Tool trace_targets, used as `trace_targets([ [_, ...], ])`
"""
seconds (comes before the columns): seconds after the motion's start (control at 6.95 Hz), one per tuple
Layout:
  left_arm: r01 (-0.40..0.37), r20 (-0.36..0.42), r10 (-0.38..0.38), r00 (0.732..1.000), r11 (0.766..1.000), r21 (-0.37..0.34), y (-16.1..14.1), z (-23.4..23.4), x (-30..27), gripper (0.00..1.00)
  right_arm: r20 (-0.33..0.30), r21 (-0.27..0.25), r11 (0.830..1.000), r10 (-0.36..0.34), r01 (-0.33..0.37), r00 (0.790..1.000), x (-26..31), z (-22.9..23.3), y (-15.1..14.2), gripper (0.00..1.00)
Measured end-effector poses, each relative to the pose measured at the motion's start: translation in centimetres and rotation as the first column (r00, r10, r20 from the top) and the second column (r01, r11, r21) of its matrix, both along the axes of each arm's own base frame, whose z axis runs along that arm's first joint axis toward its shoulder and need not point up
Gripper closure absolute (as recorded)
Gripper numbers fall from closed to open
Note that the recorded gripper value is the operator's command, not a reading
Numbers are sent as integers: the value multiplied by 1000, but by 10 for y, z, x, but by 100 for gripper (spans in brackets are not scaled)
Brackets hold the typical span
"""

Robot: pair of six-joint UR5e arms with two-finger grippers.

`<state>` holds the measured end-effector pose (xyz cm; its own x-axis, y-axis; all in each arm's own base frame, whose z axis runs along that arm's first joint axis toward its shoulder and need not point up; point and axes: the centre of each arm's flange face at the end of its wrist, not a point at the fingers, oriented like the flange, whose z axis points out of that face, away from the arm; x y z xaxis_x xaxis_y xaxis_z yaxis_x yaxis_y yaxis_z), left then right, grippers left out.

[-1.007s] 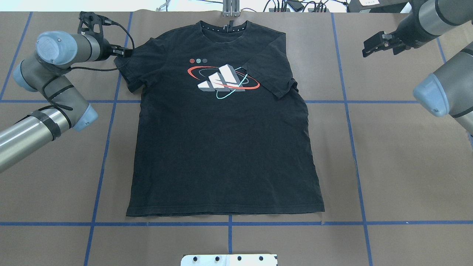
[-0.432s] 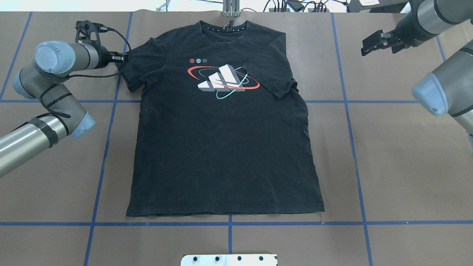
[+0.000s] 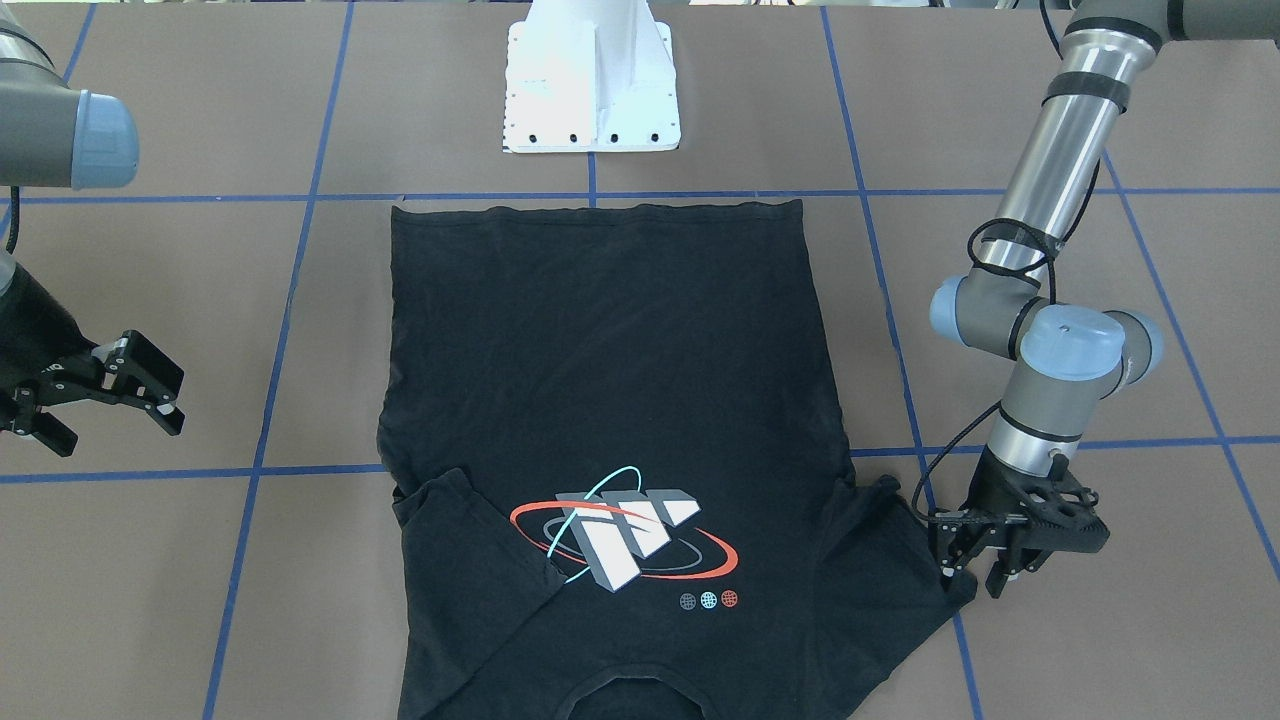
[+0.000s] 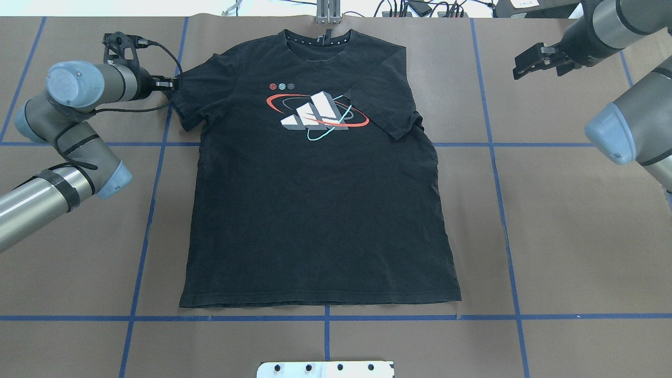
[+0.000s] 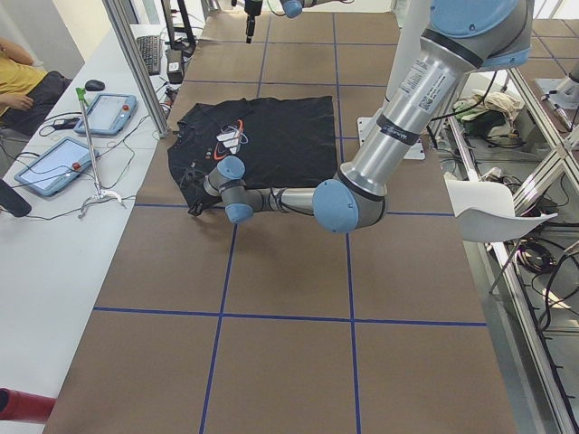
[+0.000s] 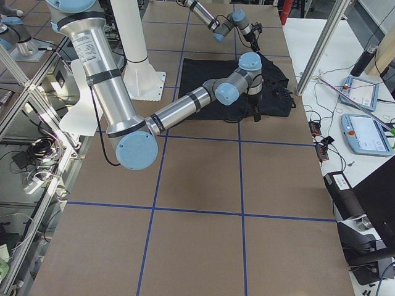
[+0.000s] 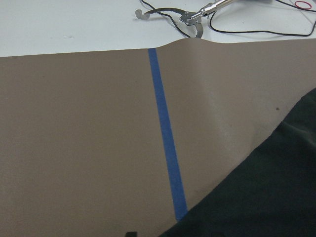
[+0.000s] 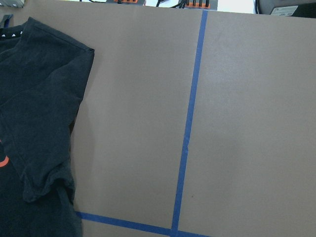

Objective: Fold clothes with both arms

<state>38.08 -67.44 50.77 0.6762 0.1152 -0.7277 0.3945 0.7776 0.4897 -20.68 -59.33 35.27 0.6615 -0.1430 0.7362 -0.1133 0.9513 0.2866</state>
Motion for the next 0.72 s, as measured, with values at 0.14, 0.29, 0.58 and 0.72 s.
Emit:
trace_targets([
  [0.14,1,-2,-1,1000,1000,0,1,2,-1,62,0,0,1000,0,0,1000,0,0,0,0],
  [0.29,2,-5,-2,1000,1000,1,1,2,-1,66,0,1,1000,0,0,1000,0,0,0,0],
  [0.58,3,-6,-3,1000,1000,0,2,4,-2,74,0,0,1000,0,0,1000,0,0,0,0],
  [0.72,3,-5,-3,1000,1000,-1,3,5,-2,84,0,0,1000,0,0,1000,0,1,0,0],
])
